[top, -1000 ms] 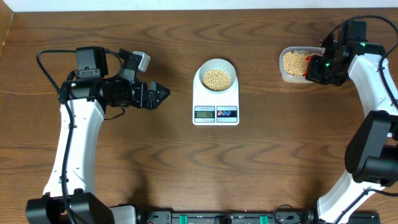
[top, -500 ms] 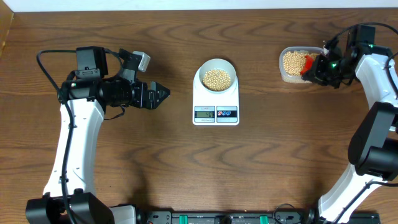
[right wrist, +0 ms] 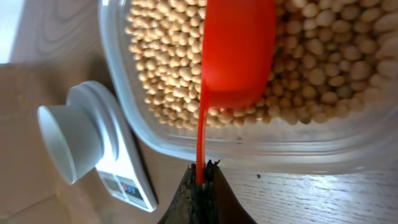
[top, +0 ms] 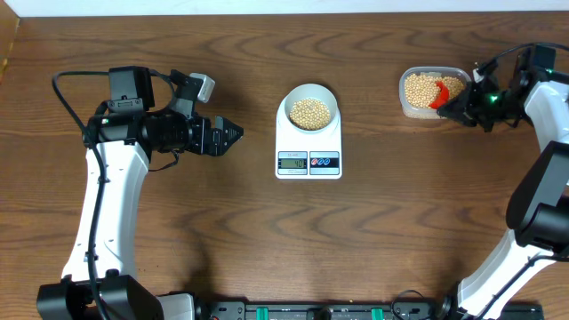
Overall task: Scoop item into bowl and weigh 50g on scale
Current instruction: 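Dip the red scoop into the soybean tub with the right gripper, then lift the filled scoop out of the tub with the right gripper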
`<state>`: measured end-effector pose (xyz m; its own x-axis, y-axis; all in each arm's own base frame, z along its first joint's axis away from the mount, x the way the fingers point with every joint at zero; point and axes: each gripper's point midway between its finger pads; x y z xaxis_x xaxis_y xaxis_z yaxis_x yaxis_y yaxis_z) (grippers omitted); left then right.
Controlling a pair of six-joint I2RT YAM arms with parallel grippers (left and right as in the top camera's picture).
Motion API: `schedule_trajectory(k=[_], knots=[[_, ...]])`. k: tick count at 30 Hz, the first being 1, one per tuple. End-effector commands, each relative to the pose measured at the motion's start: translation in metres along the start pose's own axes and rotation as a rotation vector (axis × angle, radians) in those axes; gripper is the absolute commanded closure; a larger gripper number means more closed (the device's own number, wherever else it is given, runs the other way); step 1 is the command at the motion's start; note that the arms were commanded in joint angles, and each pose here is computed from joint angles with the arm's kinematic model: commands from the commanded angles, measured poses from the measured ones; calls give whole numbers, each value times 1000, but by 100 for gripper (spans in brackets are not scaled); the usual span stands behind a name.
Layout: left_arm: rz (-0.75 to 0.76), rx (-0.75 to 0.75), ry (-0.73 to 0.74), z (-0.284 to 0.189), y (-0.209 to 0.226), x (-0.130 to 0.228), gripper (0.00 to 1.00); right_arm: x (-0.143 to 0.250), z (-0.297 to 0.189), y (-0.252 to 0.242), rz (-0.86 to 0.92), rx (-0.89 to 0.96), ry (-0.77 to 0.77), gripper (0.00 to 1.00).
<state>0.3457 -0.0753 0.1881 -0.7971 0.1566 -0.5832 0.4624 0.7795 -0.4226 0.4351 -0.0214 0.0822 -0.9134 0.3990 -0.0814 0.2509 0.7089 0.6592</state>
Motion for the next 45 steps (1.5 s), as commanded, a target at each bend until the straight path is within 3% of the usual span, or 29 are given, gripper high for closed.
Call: schedule_trajectory(k=[1,9,25,45], knots=[[35,1,-30,-8,-5,-8,10,1,-6,19,-58,-157,5,99],[35,1,-30,-8,-5,-8,10,-5,-21,21,-85,-248,-27,99],[35,1,-30,-8,-5,-8,10,-10,-49,-15,24,-224,-74,99],[35,1,-30,-8,-5,-8,10,-11,-54,2,12,-330,-77,99]])
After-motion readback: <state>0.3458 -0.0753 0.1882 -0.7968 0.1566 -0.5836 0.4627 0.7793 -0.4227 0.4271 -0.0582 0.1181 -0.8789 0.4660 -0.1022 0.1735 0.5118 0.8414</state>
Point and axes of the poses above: each gripper's point midway between its finger pads, its own z axis out along the fingers, its own y axis along the line the jaws close on, x = y × z, and after that the axes turned 2 degrees about z, right-handed
